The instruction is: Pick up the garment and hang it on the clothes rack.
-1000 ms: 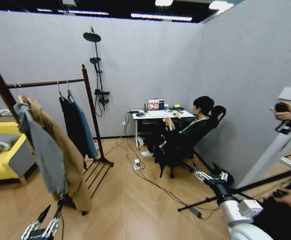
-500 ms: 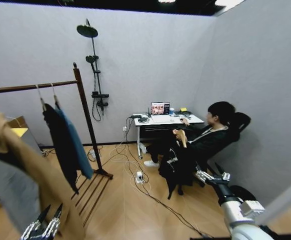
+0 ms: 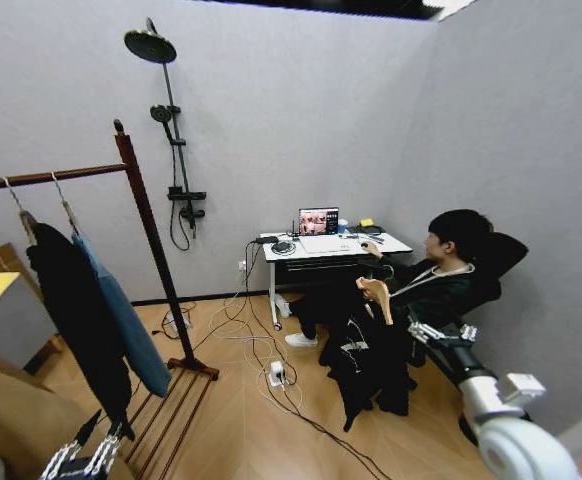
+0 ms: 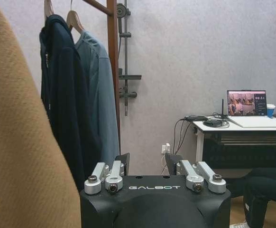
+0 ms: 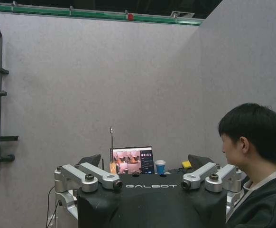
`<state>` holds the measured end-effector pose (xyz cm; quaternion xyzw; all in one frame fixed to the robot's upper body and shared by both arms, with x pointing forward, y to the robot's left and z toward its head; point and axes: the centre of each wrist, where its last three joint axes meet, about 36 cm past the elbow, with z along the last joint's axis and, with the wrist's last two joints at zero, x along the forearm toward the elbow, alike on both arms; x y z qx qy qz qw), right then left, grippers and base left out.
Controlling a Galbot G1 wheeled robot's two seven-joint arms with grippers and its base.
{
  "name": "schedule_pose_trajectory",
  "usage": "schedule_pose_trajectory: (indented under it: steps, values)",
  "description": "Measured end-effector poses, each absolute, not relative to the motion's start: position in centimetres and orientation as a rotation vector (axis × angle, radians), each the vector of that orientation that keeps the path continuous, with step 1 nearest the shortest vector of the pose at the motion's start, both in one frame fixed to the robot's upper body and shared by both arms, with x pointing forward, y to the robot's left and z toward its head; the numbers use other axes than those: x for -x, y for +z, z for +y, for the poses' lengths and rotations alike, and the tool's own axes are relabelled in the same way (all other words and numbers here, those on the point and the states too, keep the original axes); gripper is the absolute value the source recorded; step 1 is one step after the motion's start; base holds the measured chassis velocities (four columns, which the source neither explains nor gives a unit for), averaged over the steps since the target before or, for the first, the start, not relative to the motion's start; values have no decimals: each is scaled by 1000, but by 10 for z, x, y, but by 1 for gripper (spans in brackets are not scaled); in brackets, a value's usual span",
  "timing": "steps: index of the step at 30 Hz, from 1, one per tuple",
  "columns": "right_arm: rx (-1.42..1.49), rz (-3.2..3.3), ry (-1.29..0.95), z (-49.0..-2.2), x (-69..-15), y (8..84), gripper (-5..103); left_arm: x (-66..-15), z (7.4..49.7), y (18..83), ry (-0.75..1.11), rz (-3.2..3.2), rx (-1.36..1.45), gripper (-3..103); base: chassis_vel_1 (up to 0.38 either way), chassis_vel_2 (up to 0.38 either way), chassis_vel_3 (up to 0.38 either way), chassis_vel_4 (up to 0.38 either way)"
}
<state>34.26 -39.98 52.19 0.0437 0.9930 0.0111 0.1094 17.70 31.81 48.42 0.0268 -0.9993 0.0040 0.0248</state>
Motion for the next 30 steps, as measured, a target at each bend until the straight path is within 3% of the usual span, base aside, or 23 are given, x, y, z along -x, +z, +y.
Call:
schedule_pose_trajectory:
  steps: [18,30]
  values:
    - [-86,2894,65,-373,-336,526,100,-177,318,484,13,-3091,-83,46,4,-4,4,6]
    - [-201,2882,132,-366,-329,515,100,-177,318,484,13,-3091,-83,46,-163,171,185,-182]
